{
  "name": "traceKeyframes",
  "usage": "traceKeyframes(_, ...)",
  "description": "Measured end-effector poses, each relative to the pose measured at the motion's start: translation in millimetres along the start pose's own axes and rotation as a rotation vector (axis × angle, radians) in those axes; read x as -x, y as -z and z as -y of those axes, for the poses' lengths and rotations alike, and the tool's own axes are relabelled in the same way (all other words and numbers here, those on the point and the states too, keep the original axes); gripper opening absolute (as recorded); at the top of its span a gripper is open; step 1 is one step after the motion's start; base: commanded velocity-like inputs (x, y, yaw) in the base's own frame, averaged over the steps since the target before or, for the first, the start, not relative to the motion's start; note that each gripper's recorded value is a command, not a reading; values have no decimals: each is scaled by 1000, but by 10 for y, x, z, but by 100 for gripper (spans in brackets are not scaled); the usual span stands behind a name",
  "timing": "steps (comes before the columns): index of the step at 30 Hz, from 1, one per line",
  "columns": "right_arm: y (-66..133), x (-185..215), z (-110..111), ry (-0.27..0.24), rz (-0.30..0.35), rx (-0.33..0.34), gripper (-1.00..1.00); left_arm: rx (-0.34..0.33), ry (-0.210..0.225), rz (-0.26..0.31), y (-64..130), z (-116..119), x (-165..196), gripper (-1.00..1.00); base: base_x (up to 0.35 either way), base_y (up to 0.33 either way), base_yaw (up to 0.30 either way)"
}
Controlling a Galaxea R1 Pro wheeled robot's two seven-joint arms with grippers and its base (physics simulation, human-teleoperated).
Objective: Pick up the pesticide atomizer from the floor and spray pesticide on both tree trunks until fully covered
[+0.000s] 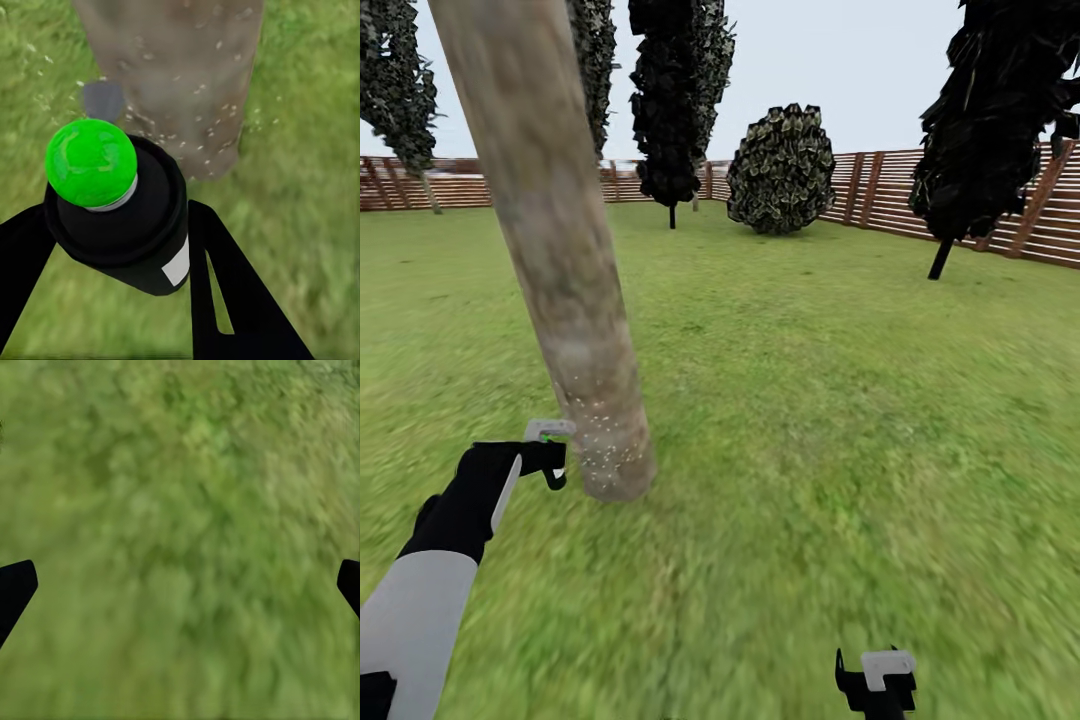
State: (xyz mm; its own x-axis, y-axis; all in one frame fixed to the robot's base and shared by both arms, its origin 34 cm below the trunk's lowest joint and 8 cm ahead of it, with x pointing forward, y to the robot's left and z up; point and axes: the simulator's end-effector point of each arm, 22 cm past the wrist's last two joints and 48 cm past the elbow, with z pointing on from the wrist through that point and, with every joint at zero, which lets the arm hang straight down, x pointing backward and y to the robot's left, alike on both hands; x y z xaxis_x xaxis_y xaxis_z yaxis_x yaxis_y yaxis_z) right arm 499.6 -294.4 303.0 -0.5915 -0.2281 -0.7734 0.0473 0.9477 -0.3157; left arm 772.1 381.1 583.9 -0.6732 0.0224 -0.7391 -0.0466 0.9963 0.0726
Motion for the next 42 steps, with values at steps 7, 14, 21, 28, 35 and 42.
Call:
traceKeyframes(7,-1,-3,8,0,-1,-2,100,6,-1,-1,-1,-15,-4,-100,31,-271,166)
traceKeyframes(14,-5,-9,37,2,-1,-6,100,7,-2,-2,-2,-12,-8,-100,138,-262,3)
traceKeyframes(21,-4,-6,26,2,-1,-4,100,4,-2,-3,-6,3,-14,-100,19,-268,0)
traceKeyframes(28,-4,-7,24,2,-1,-4,100,9,-3,-2,-3,-12,-7,-100,19,-271,0)
traceKeyframes(35,-2,-2,13,1,0,-2,100,14,1,-3,-2,-47,-12,-100,196,-220,3)
traceKeyframes(42,0,1,2,0,1,-1,100,28,-2,-7,3,-127,-32,-100,234,-191,226)
